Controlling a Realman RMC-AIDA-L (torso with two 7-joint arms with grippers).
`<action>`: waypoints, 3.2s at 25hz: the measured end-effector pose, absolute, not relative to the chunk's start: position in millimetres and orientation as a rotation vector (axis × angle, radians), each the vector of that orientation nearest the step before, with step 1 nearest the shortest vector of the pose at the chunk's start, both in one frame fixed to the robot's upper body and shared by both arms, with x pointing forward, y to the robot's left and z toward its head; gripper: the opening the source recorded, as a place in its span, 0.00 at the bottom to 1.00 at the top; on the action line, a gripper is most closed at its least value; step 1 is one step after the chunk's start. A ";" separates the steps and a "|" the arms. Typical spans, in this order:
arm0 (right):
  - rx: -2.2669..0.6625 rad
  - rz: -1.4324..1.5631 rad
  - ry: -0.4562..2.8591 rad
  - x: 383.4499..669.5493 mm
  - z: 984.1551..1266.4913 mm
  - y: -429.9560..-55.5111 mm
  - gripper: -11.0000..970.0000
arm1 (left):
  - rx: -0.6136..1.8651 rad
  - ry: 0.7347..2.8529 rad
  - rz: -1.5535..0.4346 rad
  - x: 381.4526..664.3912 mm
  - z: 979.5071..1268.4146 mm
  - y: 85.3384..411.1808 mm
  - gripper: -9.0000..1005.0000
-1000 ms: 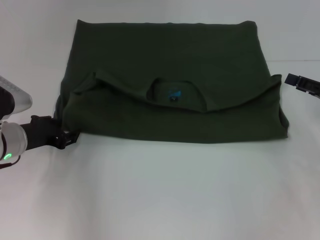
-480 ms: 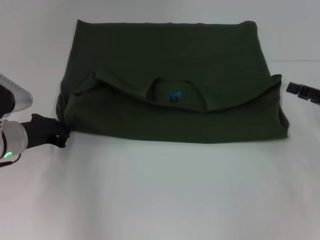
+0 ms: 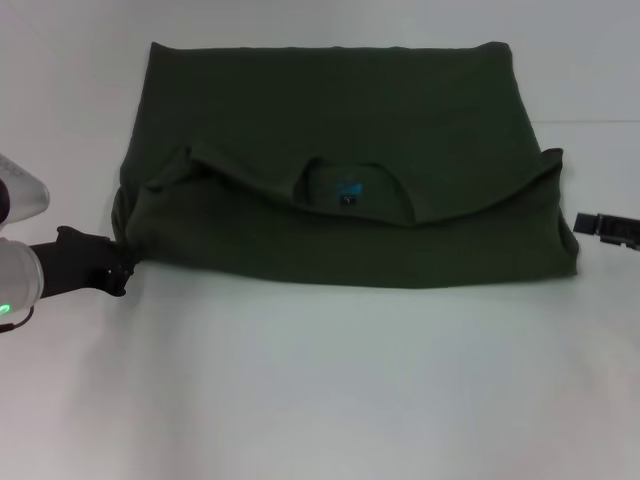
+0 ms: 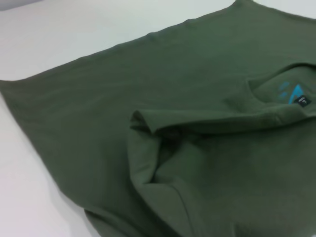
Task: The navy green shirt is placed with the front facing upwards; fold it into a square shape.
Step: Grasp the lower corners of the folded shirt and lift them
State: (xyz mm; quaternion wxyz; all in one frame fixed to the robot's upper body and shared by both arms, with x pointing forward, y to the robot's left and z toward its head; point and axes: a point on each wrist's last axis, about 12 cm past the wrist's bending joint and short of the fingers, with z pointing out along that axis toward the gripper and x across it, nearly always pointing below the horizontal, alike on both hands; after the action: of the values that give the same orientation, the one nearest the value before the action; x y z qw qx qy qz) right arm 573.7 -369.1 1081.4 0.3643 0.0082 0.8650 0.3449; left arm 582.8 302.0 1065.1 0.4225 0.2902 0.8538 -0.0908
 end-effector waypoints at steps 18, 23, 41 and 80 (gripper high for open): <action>0.020 0.773 2.289 593.1 1066.4 -339.3 0.72 | 0.748 2.139 -0.258 578.6 1067.2 303.4 0.03; -0.005 0.781 2.300 595.7 1063.8 -326.9 0.71 | 0.748 2.139 -0.256 578.7 1067.3 303.4 0.03; 0.008 0.770 2.313 590.9 1055.5 -323.4 0.60 | 0.747 2.139 -0.266 578.2 1066.8 302.6 0.03; 0.060 0.771 2.260 572.2 1051.5 -348.1 0.07 | 0.730 2.169 -0.329 559.6 1065.6 314.5 0.03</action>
State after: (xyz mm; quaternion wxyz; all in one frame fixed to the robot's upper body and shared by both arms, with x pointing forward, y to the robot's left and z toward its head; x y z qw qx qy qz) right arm 572.2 -348.1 1051.5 0.3674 0.0235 0.8800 0.3002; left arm 559.6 314.5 1065.6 0.4029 0.2891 0.8586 -0.1303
